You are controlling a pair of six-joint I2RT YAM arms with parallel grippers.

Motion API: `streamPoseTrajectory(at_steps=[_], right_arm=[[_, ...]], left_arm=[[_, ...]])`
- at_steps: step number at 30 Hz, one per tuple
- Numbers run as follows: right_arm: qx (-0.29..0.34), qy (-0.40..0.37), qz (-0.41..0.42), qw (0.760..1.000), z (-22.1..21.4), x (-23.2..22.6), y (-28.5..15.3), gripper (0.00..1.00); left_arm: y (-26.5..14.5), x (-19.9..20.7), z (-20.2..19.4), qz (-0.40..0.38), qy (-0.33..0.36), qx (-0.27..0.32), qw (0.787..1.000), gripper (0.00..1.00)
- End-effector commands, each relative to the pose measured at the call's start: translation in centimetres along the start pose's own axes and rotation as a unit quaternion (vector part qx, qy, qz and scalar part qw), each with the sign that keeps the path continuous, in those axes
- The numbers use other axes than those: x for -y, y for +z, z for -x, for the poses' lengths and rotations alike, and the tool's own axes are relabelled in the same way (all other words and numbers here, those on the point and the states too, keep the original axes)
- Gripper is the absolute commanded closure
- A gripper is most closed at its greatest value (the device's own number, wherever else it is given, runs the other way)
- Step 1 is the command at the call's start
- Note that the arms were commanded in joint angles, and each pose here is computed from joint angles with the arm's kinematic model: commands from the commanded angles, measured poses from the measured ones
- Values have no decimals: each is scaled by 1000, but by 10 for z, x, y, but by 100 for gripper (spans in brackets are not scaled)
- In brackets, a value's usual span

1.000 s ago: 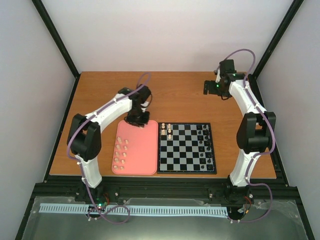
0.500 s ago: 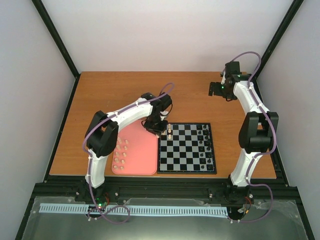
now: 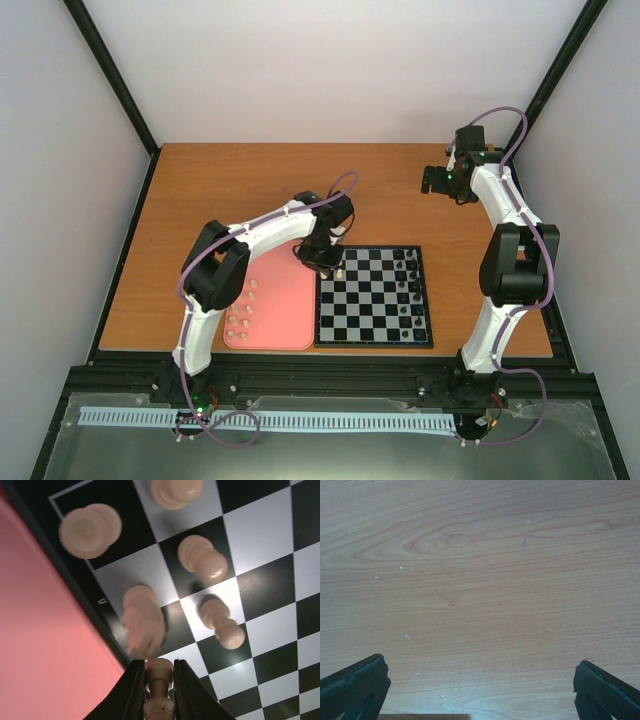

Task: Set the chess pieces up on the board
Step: Place the chess piece on the chessboard.

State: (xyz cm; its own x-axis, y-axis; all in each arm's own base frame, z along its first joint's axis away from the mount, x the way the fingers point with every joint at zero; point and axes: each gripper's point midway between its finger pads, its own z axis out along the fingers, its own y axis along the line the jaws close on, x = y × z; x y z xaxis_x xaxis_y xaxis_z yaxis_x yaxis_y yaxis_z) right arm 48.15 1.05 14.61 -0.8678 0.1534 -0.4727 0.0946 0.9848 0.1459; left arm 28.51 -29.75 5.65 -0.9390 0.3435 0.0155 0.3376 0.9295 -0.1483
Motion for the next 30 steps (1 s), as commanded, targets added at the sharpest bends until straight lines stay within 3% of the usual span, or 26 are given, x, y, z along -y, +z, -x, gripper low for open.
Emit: streamPoseTrajectory(at_steps=[1,22,30], right_arm=[[24,7,2,1000,8,2,-16,0],[18,8,9,1000,6,2,-11,0],[15,7,14,1000,5,1,-10,0]], left_arm=[[-2,20,11,-13,11,19,1000,99],[13,13,20,13,12,23,1000,99],[14,12,18,12,16,21,1000,81]])
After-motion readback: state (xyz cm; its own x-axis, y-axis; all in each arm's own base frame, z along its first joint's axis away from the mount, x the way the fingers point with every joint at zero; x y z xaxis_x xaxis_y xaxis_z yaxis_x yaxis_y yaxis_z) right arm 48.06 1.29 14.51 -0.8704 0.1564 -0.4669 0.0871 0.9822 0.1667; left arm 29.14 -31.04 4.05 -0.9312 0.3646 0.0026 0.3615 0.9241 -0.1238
